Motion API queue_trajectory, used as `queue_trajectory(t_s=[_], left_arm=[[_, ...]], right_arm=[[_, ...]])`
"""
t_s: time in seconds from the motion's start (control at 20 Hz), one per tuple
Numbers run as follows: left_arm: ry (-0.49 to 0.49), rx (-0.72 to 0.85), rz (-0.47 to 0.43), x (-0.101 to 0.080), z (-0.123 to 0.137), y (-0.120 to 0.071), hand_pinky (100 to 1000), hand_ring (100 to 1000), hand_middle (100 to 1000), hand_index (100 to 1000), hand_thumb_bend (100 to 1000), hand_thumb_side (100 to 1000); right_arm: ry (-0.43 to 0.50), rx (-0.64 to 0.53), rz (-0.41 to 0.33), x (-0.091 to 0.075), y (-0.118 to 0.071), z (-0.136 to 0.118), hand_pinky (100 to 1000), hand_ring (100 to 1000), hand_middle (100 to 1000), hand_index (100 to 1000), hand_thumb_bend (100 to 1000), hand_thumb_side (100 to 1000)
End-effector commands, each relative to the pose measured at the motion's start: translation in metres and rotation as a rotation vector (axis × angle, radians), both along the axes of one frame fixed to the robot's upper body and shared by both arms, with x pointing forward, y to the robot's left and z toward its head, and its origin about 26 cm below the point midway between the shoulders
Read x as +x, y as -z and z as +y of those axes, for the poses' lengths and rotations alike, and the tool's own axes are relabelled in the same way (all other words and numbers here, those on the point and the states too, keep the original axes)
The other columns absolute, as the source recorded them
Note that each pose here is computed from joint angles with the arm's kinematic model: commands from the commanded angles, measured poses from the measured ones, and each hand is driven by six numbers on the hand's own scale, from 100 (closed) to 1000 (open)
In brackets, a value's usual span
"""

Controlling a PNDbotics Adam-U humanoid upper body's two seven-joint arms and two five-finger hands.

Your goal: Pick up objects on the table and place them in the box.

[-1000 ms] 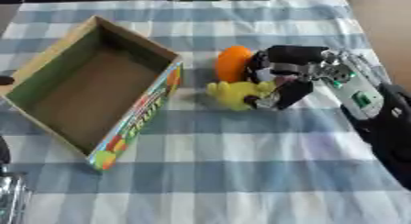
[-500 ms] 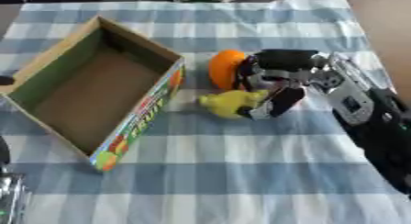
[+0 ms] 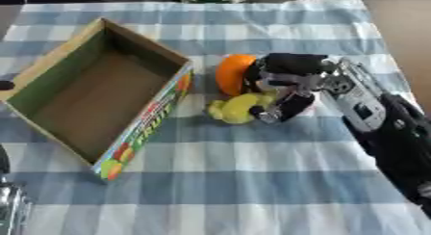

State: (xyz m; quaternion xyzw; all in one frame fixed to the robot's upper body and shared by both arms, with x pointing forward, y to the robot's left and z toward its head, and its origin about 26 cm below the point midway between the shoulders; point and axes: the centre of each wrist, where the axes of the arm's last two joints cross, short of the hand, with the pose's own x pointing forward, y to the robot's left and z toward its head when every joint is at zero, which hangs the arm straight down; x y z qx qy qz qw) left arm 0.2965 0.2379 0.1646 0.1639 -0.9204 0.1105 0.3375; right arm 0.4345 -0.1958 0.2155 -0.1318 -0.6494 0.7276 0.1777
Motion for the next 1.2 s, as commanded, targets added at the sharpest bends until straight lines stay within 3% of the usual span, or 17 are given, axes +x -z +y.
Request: queue_trajectory(t_s=[0.05, 0.85, 1.2], left_arm=[[0.008, 0.004, -0.023, -0.002, -0.001, -0.006, 494, 637, 605, 754, 100, 741], [0.012, 0.004, -0.021, -0.002, -0.002, -0.005, 495, 638, 605, 754, 100, 736], [0.022, 0.003, -0.022, -0.002, -0.003, -0.005, 496, 640, 606, 754, 100, 734]], right_arm=[[-0.107, -0.038, -0.051, -0.005, -0.024, 0.002, 755, 680, 327, 444, 100, 107], [-0.244, 0.25, -0.144, -0.031, -0.103, 0.039, 737, 654, 265, 396, 100, 143], [-0.32, 0.334, -0.128, -0.042, -0.11, 0.08, 736, 654, 263, 392, 100, 141]])
